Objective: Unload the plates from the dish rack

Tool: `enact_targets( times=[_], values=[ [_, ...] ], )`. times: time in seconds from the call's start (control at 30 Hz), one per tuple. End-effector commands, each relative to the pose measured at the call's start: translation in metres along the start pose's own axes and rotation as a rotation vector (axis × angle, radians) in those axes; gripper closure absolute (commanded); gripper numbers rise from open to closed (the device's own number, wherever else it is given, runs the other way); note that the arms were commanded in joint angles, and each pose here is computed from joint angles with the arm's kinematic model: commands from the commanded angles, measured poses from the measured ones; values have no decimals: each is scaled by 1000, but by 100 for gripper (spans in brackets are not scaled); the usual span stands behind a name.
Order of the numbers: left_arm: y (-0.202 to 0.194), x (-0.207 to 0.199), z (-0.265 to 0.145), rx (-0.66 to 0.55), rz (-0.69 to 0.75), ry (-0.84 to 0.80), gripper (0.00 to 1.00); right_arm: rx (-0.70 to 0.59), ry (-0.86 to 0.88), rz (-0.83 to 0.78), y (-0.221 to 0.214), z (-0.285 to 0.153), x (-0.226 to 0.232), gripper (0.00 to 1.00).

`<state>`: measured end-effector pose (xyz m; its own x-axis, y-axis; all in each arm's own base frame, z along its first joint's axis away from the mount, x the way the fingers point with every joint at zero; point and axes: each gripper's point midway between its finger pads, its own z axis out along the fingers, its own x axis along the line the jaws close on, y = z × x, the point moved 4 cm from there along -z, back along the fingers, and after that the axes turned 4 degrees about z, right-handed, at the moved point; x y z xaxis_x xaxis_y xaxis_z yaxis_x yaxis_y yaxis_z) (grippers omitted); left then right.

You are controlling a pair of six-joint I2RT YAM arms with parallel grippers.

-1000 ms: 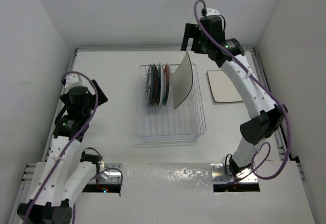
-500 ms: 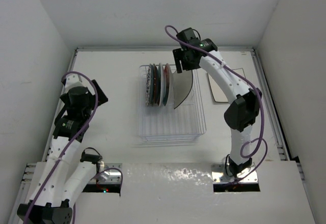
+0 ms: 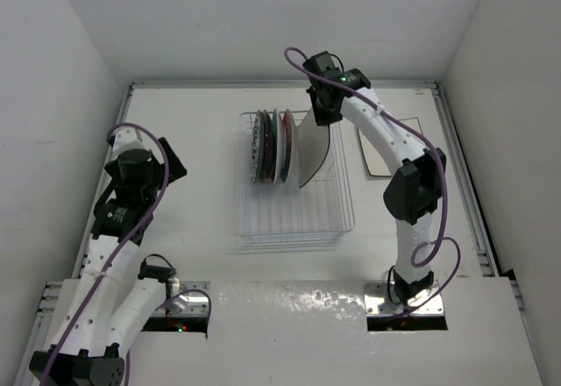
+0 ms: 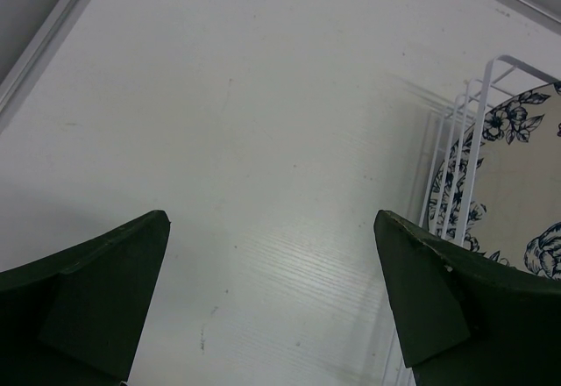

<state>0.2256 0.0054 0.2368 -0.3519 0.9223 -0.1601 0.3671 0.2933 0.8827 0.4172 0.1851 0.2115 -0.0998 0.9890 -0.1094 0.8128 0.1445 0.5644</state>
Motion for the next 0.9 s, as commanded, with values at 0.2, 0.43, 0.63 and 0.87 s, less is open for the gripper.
enact_targets(
  times=[0.2,0.43,0.63,0.87],
  values=[
    [17,-8,-5,-58,-6,-45,0,-113,0,134,19,-11,-2,100],
    [18,-7,-6,-62,-9,-38,0,-382,67,380,61,-76,-17,100],
    [19,-7,-7,-68,-12,-39,0,-556,-7,511,86,-138,-59,100],
    [18,-7,-7,-66,-12,-40,0,-651,-99,689,73,-175,-133,100]
  ],
)
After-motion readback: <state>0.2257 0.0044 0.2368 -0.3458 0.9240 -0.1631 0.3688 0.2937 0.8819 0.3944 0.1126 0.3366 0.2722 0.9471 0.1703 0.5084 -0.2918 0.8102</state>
